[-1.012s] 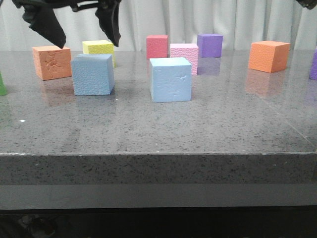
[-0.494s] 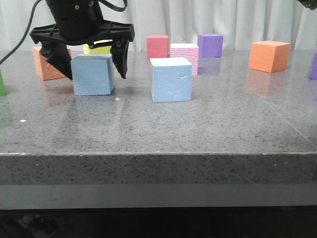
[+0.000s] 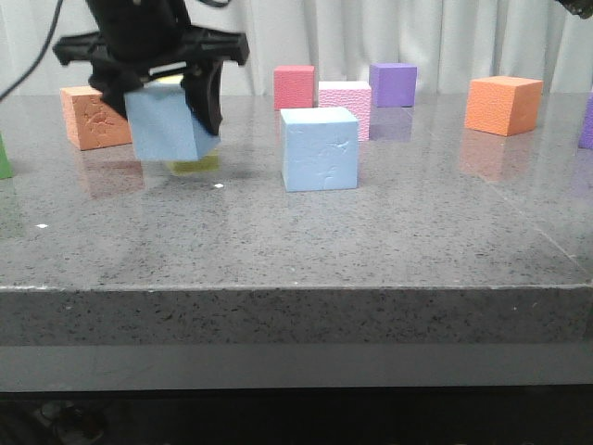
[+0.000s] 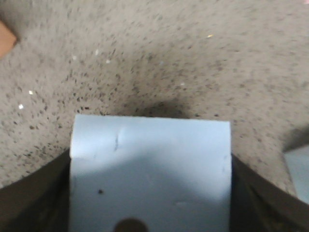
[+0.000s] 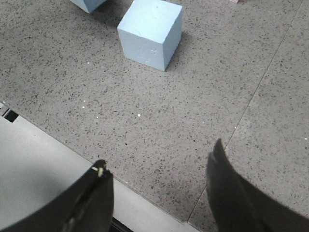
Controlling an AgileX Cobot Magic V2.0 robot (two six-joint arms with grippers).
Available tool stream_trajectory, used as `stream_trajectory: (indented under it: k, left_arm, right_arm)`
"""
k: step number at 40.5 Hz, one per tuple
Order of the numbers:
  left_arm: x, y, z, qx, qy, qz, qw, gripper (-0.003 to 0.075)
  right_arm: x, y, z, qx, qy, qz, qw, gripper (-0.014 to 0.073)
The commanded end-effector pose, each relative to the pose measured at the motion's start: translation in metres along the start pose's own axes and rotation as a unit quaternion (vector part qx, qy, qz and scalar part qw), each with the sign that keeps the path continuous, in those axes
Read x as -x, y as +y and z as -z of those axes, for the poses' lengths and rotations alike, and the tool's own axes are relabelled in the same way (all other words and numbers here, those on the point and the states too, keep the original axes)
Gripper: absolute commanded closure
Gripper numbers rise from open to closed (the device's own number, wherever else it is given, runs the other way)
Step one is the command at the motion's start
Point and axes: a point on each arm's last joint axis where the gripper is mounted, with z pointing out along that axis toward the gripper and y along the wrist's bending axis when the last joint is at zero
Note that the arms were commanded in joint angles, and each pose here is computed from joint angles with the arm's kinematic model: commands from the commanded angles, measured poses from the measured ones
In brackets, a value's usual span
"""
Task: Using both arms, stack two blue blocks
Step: 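Lift the cube with the left gripper and carry it over the placed cube, then lower the held cube onto the placed cube and open the left gripper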
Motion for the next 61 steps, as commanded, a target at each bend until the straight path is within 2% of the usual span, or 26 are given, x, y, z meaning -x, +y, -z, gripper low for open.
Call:
stream_trajectory:
  k: [1, 4, 7, 10, 14, 17, 24, 38, 55, 61]
  left_arm:
    - [0.019, -0.007, 0.056, -0.036, -0.084, -0.058, 0.994, 0.0368]
    - [0.022, -0.012, 0.07, -0.061, -0.088, -0.122, 0.987, 0.0368]
    - [0.025, -0.019, 0.082, -0.093, -0.094, -0.195, 0.972, 0.0368]
    - [0.025, -0.027, 0.091, -0.13, -0.099, -0.274, 0.948, 0.0368]
    - [0.024, -0.036, 0.099, -0.172, -0.118, -0.372, 0.904, 0.0368]
    - [0.024, -0.041, 0.101, -0.195, -0.139, -0.413, 0.879, 0.0368]
    - [0.027, -0.05, 0.102, -0.218, -0.173, -0.457, 0.845, 0.0369]
    - [0.036, -0.073, 0.084, -0.256, -0.128, -0.498, 0.818, 0.0372]
    - [0.042, -0.076, 0.062, -0.23, -0.124, -0.512, 0.818, 0.0368]
    - [0.041, -0.076, 0.062, -0.233, -0.12, -0.521, 0.812, 0.0315]
  right_arm:
    - [0.01, 0.001, 0.007, 0.001, -0.04, 0.002, 0.999, 0.0155]
    - [0.01, 0.001, 0.007, 0.002, -0.039, 0.002, 0.999, 0.0155]
    - [0.01, 0.001, 0.007, 0.002, -0.039, 0.002, 0.999, 0.0155]
    - [0.01, 0.001, 0.007, 0.002, -0.039, 0.002, 0.999, 0.0155]
    - [0.01, 0.001, 0.007, 0.002, -0.039, 0.002, 0.999, 0.0155]
    - [0.01, 0.001, 0.007, 0.001, -0.04, 0.002, 0.999, 0.0155]
    - [0.01, 0.001, 0.007, 0.002, -0.039, 0.002, 0.999, 0.0155]
    - [0.01, 0.001, 0.007, 0.002, -0.039, 0.002, 0.999, 0.0155]
    - [0.01, 0.001, 0.007, 0.002, -0.039, 0.002, 0.999, 0.0155]
    - [0.01, 0.001, 0.007, 0.002, -0.039, 0.002, 0.999, 0.0155]
